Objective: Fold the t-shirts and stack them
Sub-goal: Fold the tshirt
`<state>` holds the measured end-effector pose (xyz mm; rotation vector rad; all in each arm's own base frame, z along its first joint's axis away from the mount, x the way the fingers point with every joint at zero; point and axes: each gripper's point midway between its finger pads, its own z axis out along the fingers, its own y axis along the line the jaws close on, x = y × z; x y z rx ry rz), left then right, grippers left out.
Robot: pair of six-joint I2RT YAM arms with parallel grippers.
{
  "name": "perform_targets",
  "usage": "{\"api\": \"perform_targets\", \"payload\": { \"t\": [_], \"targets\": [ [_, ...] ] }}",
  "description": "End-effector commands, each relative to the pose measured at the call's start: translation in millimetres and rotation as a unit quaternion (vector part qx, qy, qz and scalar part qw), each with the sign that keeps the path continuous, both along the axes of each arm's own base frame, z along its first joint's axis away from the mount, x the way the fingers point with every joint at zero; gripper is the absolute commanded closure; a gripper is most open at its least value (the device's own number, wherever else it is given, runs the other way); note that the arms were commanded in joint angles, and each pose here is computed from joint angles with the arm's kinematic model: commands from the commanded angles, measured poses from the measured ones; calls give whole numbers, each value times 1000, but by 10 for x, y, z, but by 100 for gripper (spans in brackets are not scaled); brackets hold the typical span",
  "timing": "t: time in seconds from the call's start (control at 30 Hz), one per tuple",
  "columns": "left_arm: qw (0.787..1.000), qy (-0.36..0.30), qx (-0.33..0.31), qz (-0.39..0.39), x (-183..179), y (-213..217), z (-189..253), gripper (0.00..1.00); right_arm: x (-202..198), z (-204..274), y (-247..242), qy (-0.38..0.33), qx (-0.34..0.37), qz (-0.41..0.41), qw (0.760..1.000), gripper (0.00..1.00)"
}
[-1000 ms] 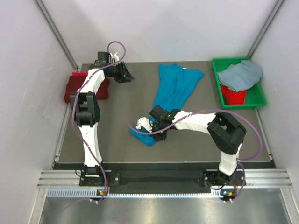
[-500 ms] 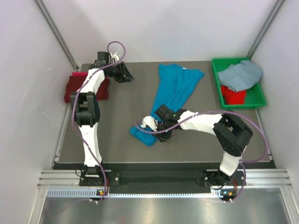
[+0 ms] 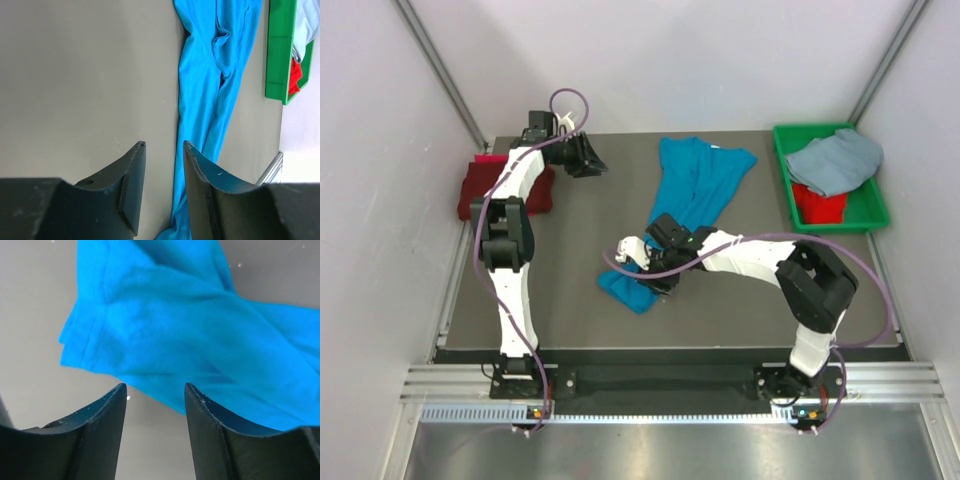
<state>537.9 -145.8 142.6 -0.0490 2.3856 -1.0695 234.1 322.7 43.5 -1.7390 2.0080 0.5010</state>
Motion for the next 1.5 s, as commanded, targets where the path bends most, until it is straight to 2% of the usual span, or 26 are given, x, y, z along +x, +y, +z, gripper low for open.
{"api": "perform_targets", "payload": {
  "t": [0.0,0.2,0.23,0.27,0.33,0.4,0.5,0.83,1.27,1.47],
  "targets": [
    [999,-40,-2,-2,8,21,303,59,147,41,182,-13,22,3,1000,49],
    [999,-42,1,-1,23,29,301,59,150,-223,229,21,3,-1,1000,52],
    [999,-41,1,0,22,31,298,59,151,-246,241,25,1,0,1000,56],
    [999,-41,1,0,21,39,304,59,116,-307,199,39,-11,5,999,72],
    [999,-39,2,0,15,40,287,59,71,-344,164,55,-18,8,998,84],
    [999,-41,3,3,29,69,291,59,11,-359,71,69,-26,9,997,92],
    [999,-42,5,5,42,89,291,59,-107,-342,-113,76,-36,14,996,97],
    [999,-41,-6,7,82,65,278,59,-446,-68,-594,94,-66,29,993,100],
    [999,-44,-15,1,124,-51,292,58,-556,32,-1029,116,-104,26,987,100],
    [999,-52,-5,-8,108,-122,290,58,-414,82,-991,98,-84,7,992,93]
  ]
}}
